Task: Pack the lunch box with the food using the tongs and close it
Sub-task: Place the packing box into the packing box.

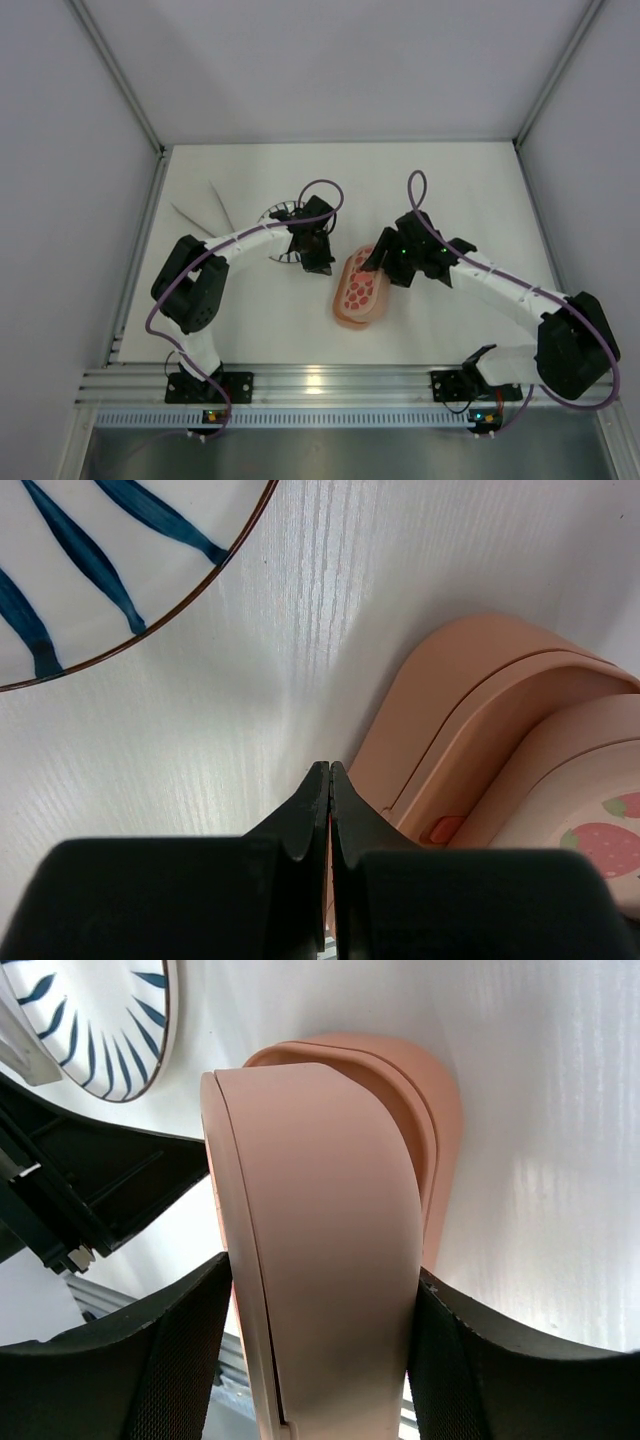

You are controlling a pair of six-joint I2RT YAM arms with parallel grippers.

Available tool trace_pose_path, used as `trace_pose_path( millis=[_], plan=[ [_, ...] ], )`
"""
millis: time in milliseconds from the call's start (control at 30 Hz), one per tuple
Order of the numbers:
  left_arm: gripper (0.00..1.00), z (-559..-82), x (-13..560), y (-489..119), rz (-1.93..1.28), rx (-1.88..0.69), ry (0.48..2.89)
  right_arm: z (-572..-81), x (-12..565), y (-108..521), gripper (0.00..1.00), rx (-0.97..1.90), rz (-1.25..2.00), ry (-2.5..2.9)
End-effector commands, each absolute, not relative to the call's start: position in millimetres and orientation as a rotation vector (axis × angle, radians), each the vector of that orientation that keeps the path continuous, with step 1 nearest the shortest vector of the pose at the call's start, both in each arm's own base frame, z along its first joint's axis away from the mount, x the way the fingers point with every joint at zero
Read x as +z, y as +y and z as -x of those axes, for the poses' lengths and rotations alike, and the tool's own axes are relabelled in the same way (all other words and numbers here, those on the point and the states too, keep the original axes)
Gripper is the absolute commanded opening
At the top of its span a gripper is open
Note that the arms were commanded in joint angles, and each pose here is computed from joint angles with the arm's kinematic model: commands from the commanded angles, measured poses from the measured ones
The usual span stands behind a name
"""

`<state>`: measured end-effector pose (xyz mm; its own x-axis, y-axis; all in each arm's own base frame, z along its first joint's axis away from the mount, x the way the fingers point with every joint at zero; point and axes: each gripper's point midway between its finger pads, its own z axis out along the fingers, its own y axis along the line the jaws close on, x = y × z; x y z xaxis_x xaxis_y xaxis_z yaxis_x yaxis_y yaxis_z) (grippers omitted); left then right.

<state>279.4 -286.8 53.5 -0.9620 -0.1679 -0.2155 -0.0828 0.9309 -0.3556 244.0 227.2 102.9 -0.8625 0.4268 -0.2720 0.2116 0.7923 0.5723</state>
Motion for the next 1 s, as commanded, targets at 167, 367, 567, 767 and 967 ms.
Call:
trace_pose_path(
  millis=[167,367,567,767,967],
  plan=[
    [0.0,-285.9,66.2,-291.5,0.158,-0.565,2.795,-232.4,110.5,216.9,0.63,0.589,-0.392,2.646],
    [0.0,-286.1,66.3,-292.3,0.155,-0.57,2.795,-226.4,98.6,211.5,0.65,0.476,-0.355,2.702],
    [0.0,-285.8,65.3,-292.6,0.147,-0.571,2.798,-222.3,90.4,207.6,0.65,0.425,-0.341,2.733],
    [0.0,-286.9,64.9,-293.2,0.137,-0.566,2.8,-218.7,82.6,203.9,0.66,0.379,-0.334,2.756],
    [0.0,-287.1,65.4,-293.0,0.127,-0.566,2.802,-216.7,76.6,205.9,0.7,0.367,-0.328,2.768]
  ],
)
